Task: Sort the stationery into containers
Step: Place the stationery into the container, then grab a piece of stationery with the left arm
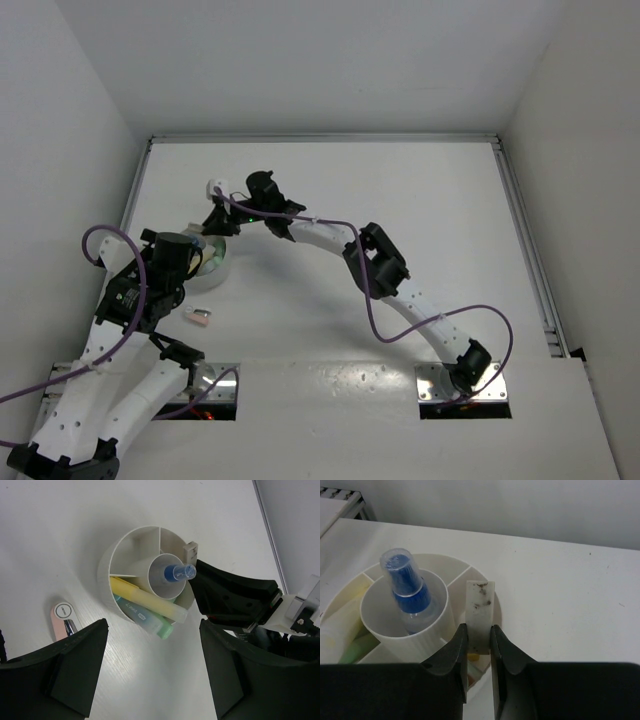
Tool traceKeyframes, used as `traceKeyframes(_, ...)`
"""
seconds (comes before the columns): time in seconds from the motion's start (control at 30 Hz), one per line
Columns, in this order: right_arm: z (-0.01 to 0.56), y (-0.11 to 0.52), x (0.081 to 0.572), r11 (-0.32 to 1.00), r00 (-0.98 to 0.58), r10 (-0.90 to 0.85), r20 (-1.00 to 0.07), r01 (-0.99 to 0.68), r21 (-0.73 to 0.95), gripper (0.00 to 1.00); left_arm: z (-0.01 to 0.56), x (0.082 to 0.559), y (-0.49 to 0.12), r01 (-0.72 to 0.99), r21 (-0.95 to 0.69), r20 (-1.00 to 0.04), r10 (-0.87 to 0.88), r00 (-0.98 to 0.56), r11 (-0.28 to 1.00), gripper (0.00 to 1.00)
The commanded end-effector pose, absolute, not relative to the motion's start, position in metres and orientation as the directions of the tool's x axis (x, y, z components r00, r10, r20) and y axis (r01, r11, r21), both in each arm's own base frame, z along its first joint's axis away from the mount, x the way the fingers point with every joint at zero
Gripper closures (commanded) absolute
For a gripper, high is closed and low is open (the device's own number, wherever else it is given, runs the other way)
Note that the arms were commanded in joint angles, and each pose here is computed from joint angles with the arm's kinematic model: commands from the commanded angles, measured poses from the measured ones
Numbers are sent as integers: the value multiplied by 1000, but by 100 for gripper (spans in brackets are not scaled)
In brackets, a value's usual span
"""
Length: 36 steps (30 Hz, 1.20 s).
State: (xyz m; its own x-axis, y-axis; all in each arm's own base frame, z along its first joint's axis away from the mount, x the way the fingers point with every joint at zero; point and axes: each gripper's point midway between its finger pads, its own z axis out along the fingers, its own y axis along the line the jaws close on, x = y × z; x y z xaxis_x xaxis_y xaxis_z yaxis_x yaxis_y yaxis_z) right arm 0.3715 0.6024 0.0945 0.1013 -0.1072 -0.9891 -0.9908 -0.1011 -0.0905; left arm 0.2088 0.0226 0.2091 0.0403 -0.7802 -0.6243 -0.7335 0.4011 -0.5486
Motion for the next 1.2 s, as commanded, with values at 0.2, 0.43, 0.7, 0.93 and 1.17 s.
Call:
traceKeyframes(0.2, 124, 611, 374, -92, 176, -24, -984, -981, -173, 72, 217, 209, 25, -723, -569, -621, -781, 67, 391, 20)
traceKeyframes(0.43, 138, 610, 375, -78, 204, -4, -979, -976, -203, 57, 219, 211, 26, -726, -566, -626, -776, 71, 390, 20)
traceKeyframes(0.7, 209, 598, 414, 166, 313, -23, -949, -935, -312, 100, 244, 222, 20, -747, -567, -598, -797, 83, 347, 93)
traceKeyframes(0.93, 257, 516, 491, 388, 434, -424, -795, -705, -593, 50, 210, 214, -35, -822, -447, -397, -902, -172, 354, 39)
traceKeyframes(1.17, 200, 397, 495, 418, 78, -633, -770, -803, -425, 31, 176, 195, -40, -905, -400, -259, -965, -38, 143, 16)
